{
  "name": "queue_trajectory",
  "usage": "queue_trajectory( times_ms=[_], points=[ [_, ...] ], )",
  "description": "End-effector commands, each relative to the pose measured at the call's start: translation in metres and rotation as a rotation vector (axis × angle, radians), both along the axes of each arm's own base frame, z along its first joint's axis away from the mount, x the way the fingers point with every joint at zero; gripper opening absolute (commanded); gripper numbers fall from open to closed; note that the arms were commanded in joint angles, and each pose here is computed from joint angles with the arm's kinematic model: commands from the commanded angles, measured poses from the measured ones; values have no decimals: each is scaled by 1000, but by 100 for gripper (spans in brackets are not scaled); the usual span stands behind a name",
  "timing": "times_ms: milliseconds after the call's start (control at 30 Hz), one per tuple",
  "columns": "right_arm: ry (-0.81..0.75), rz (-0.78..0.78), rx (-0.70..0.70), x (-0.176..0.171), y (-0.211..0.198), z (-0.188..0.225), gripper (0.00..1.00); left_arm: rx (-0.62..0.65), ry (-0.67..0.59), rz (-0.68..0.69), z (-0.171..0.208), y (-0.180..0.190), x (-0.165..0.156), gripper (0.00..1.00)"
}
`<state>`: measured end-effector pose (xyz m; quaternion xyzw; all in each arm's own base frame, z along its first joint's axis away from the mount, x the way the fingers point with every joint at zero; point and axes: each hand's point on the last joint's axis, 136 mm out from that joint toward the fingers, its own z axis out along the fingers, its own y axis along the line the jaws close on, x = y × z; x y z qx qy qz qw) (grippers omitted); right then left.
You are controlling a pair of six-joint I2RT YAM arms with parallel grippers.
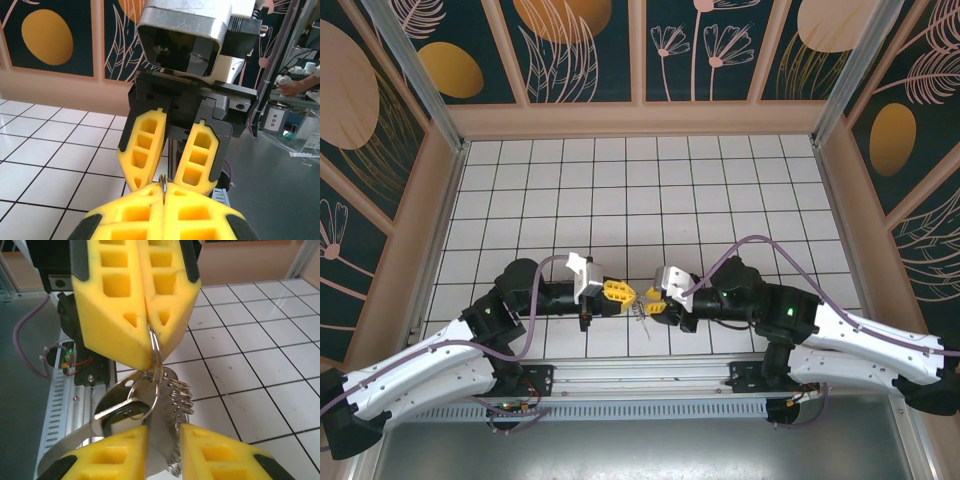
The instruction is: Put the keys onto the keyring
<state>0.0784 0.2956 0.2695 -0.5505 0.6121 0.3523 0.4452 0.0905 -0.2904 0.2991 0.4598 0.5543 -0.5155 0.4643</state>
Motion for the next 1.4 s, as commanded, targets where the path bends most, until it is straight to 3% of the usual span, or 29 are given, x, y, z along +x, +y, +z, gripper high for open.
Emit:
queue_trajectory(
  times_ms=[0, 233, 433, 800, 1133, 1367],
  points=[
    [-26, 27, 126, -7, 1, 30, 23, -79, -31, -29, 19, 3, -7, 0],
    [-14, -7, 145, -4, -4, 39, 27, -92, -40, -44, 23, 5, -12, 0],
    [28, 30, 188, -13, -6, 53, 36, -92, -47, -49, 24, 5, -12, 0],
    [63, 56, 185, -15, 2, 59, 36, -72, -49, -56, 19, 5, -14, 0],
    [82, 77, 145, -12, 12, 51, 24, -68, -57, -58, 17, 6, -15, 0],
    [84, 54, 133, -6, 11, 49, 11, -80, -66, -61, 18, 8, -17, 0]
  ],
)
